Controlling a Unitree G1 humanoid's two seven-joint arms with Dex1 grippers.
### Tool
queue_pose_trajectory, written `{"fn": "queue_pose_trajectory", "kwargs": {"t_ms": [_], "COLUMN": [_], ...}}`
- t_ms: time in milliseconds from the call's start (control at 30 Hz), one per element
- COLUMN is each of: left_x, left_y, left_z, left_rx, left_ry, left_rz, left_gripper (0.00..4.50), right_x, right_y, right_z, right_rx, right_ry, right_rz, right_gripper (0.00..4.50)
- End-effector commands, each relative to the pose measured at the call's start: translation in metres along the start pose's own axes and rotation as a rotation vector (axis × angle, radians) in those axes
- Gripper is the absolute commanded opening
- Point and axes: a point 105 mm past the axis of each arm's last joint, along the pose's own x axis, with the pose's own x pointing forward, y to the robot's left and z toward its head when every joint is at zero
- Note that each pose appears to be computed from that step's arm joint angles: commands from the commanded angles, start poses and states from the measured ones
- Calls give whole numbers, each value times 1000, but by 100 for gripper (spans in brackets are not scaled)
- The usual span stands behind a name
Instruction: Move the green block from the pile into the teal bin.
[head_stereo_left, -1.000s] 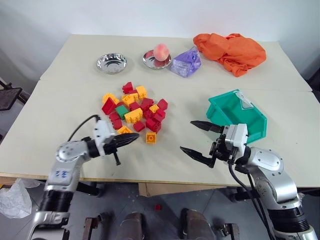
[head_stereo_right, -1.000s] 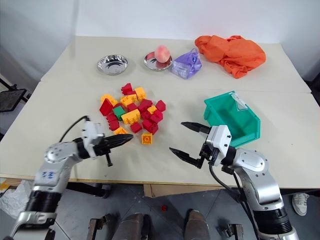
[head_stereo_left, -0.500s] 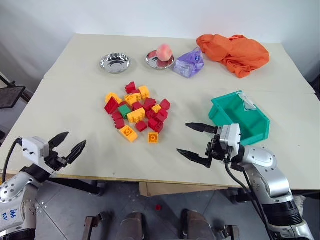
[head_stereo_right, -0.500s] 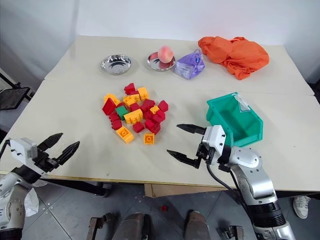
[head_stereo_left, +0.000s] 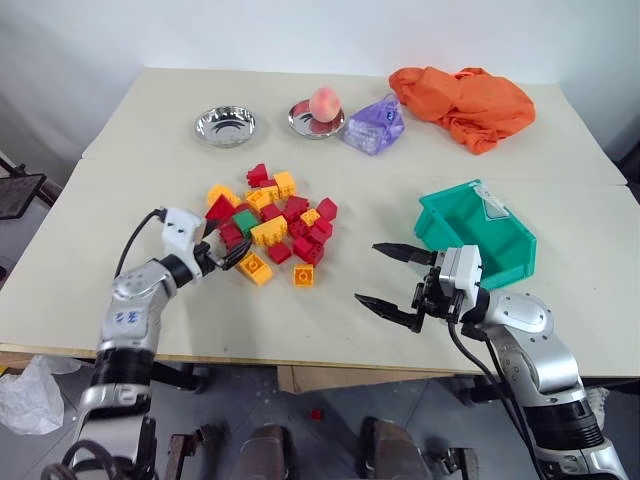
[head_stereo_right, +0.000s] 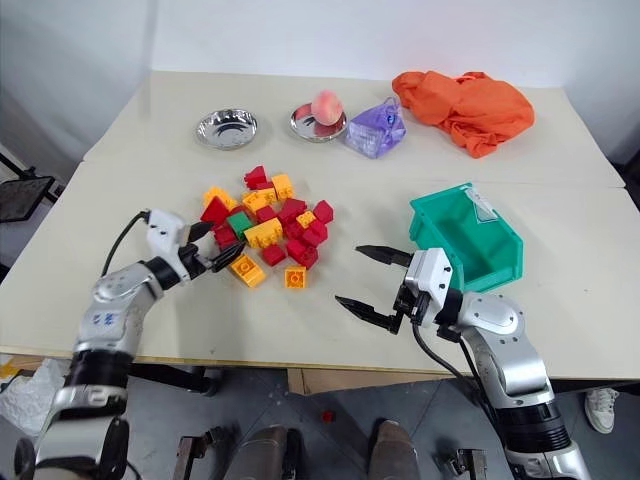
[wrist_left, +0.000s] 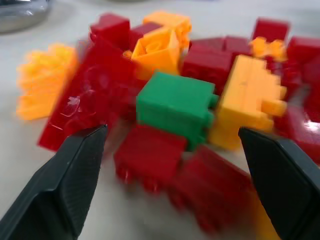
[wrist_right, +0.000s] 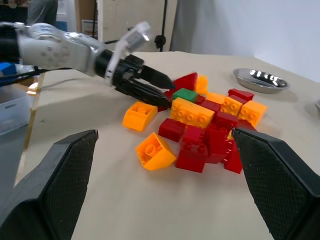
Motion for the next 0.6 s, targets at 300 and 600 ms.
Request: {"fn": "queue_pose_trajectory", "kwargs": {"t_ms": [300,600], "left_x": [30,18], "left_y": [-6,-2], "left_z": [6,48], "left_rx": [8,83], "left_ry": [48,-157], "left_rz": [-109,-171], "left_gripper": [406,215], "right_x": [-6,-10], "right_y": [2,2], "right_z": [13,14], "right_rx": [-43,-59], "right_ry": [-28,-22], "right_rz": [-51,-76], "right_gripper": [450,450]}}
